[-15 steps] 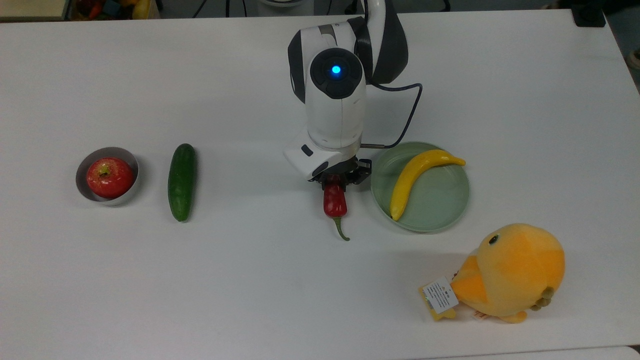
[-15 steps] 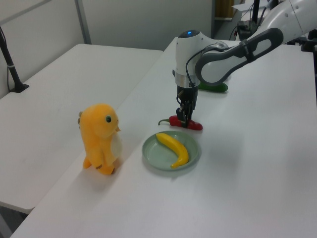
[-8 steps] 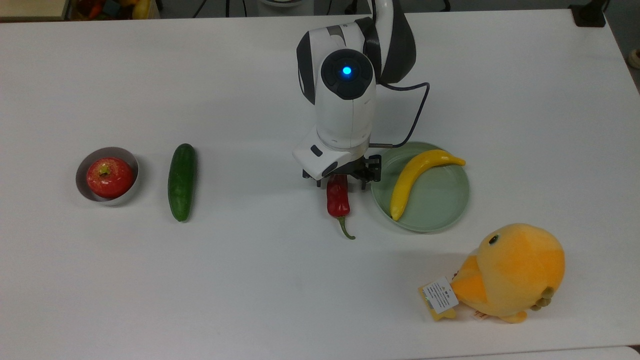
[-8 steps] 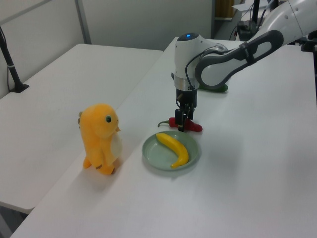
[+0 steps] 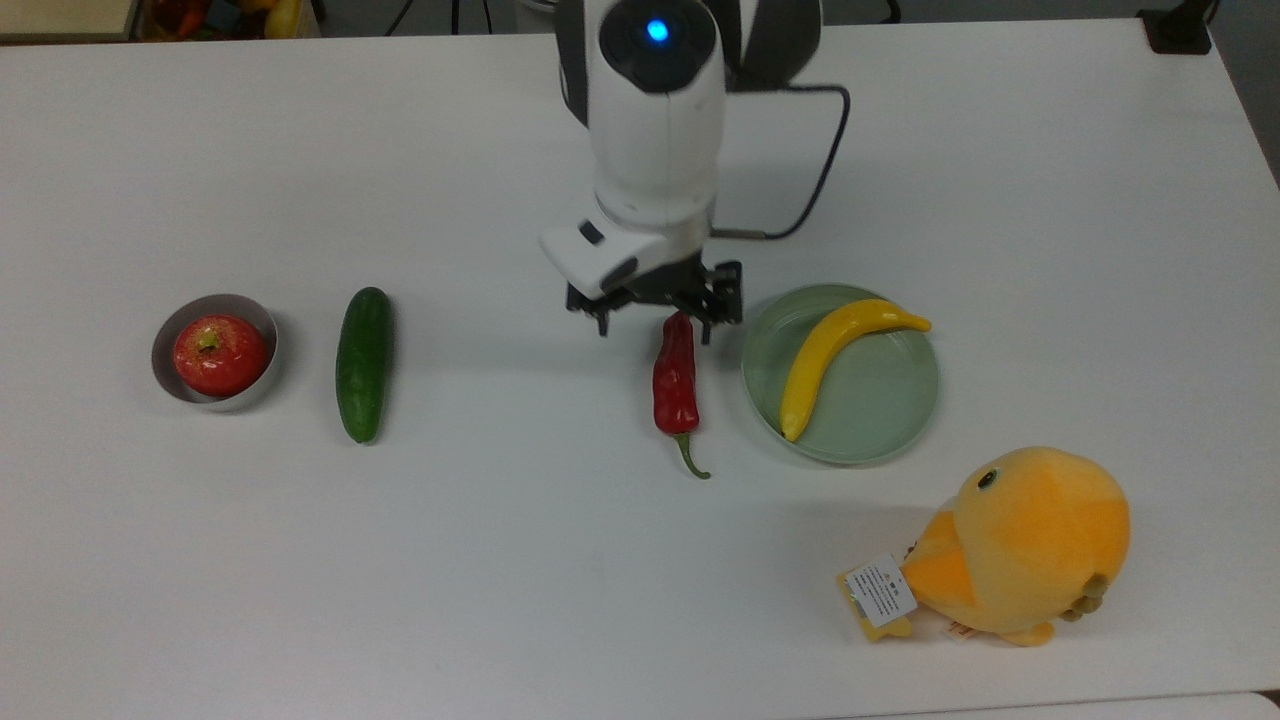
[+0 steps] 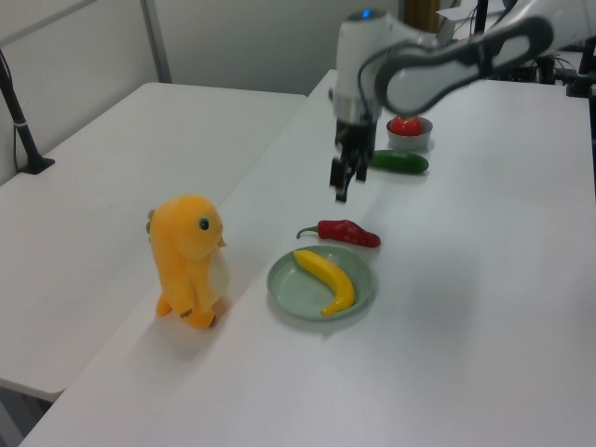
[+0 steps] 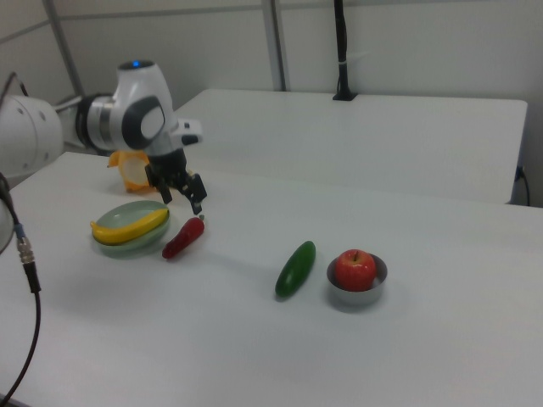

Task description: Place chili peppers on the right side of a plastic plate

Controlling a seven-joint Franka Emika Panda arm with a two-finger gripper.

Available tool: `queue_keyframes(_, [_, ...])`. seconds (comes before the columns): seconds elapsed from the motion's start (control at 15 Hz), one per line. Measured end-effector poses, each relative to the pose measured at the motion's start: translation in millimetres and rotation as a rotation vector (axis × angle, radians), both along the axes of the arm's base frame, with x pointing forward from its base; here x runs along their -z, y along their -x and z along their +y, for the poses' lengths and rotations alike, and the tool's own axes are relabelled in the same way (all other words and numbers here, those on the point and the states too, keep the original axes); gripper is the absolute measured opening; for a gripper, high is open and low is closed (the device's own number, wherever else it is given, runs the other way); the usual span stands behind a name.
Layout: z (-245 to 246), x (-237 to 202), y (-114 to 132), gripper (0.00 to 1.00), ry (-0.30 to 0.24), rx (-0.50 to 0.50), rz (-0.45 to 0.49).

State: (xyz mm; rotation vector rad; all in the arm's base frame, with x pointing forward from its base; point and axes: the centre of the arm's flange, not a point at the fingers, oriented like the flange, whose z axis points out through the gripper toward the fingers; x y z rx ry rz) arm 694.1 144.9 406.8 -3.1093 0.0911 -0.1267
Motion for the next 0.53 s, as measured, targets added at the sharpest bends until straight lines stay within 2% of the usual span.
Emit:
queue_keyframes(0.13, [-22.9,-45.0,14.9,1.00,0.012,0.028,0.030])
queue_keyframes(0.27, [-53.0,-117.8,54.3,1.00,0.031,0.064,0.098])
queue_keyframes(0.53, [-83.2,-198.0,117.1,1.00,0.048,0.104,0.164])
